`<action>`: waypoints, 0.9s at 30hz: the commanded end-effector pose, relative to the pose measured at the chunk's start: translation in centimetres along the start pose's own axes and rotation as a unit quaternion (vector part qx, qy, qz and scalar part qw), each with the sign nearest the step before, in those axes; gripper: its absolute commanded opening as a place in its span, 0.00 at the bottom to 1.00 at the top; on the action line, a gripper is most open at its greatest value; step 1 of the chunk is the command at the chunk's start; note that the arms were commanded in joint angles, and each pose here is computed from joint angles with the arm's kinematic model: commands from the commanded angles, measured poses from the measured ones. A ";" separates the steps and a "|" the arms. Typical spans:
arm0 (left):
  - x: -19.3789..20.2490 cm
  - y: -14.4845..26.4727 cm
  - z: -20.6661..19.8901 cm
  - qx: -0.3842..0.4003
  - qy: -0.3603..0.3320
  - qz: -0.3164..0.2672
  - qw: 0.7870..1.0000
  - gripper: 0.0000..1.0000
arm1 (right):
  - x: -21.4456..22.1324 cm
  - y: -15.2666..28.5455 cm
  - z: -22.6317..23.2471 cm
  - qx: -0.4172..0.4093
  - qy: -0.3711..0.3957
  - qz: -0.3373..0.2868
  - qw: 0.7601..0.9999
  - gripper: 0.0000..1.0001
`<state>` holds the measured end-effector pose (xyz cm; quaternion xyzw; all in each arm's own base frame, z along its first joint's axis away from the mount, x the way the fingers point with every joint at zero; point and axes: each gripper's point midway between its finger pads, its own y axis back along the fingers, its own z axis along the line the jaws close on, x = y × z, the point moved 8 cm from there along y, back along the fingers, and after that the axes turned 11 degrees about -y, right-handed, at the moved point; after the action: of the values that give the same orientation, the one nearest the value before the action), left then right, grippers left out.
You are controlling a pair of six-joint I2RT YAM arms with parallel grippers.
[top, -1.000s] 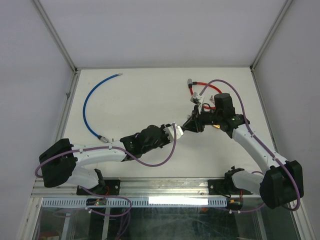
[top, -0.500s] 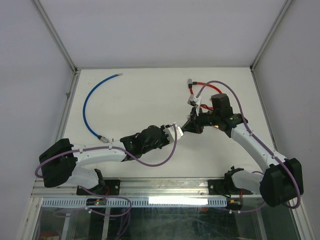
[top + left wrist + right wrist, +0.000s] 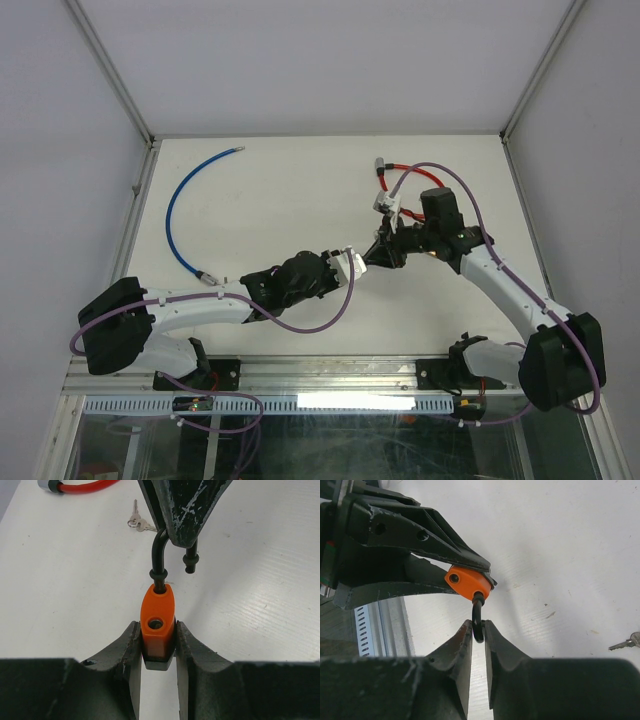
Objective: Lock with the key
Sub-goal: Lock the lock.
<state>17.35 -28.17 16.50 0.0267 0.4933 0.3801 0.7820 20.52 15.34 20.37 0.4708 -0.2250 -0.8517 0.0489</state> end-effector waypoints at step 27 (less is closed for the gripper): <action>-1.4 7.0 3.3 0.026 0.181 -0.276 0.944 0.84 | -2.4 1.6 0.7 -0.038 0.036 -0.060 0.997 0.00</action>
<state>17.46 -23.42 18.89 -0.0846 0.5951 0.2695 0.7524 20.66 14.60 20.58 0.4579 -0.2085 -0.8630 0.0447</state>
